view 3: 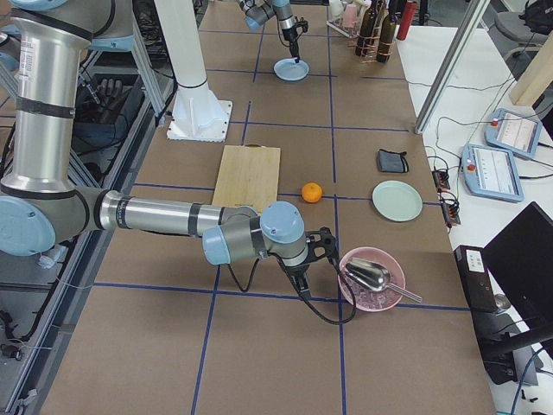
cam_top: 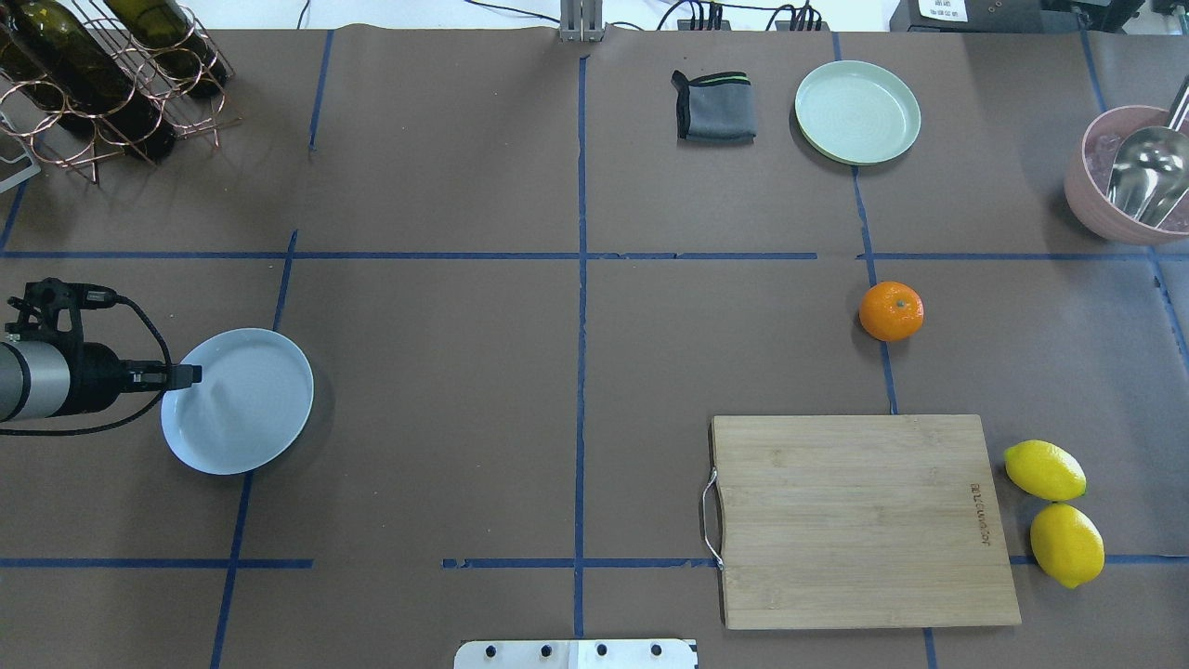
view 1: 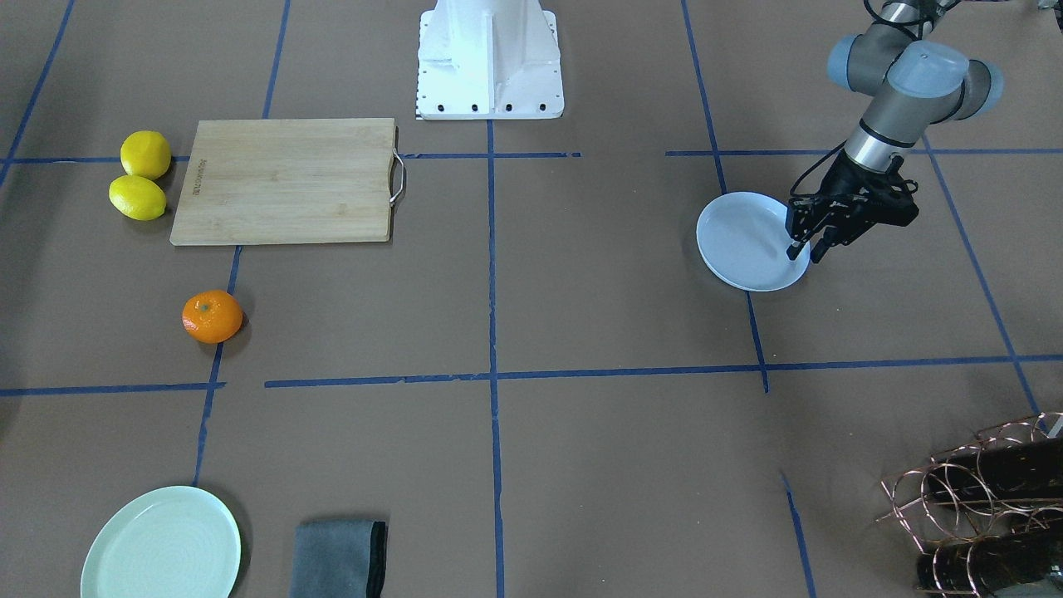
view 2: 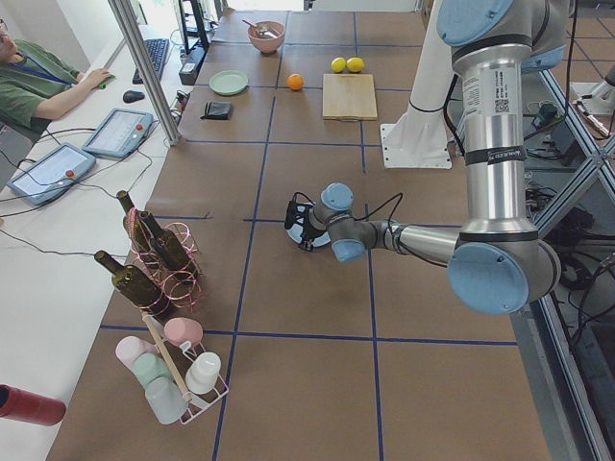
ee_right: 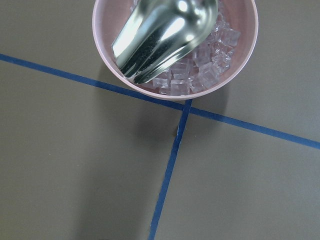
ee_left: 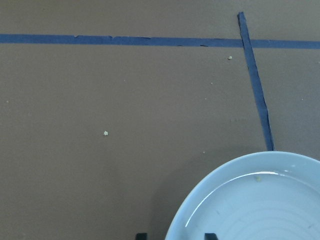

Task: Pick orange to plate
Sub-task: 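Reach the left gripper to the rim of the light blue plate, then push the light blue plate with the left gripper toward the table center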

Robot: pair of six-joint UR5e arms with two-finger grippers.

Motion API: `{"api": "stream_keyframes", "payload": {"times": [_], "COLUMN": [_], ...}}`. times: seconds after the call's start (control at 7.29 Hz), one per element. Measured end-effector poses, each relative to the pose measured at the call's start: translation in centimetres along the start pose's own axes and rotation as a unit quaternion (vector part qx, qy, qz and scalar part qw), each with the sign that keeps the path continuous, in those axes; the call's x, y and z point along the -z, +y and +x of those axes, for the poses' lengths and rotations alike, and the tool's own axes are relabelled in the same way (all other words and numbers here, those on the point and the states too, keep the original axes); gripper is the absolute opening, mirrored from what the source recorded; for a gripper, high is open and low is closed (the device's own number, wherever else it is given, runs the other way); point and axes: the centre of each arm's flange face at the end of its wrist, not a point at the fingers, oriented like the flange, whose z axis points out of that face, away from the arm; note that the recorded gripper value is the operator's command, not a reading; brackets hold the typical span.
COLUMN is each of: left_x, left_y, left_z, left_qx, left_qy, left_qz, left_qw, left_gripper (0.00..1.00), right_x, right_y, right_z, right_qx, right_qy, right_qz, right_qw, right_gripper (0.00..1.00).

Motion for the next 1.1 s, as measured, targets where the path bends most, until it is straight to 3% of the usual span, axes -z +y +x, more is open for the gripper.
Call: {"api": "stream_keyframes", "payload": {"times": [0.27, 0.69, 1.1], "left_x": [-0.2, 0.3, 0.8], "left_y": [0.3, -0.2, -3.0], "left_z": [0.3, 1.5, 7.5], "left_qx": [-0.002, -0.005, -0.013], "left_qy": [0.001, 0.01, 0.055], "left_qz": [-0.003, 0.008, 0.028], "left_qw": [1.0, 0.9999, 0.998], "left_gripper": [0.0, 0.0, 0.0], "right_x": [0.0, 0.0, -0.1], "right_y": [0.0, 0.0, 0.1], "right_z": [0.0, 0.0, 0.1], "right_qx": [0.0, 0.0, -0.001], "right_qy": [0.0, 0.0, 0.0], "right_qz": [0.0, 0.0, 0.0], "right_qw": [1.0, 1.0, 1.0], "right_gripper": [1.0, 1.0, 1.0]}}
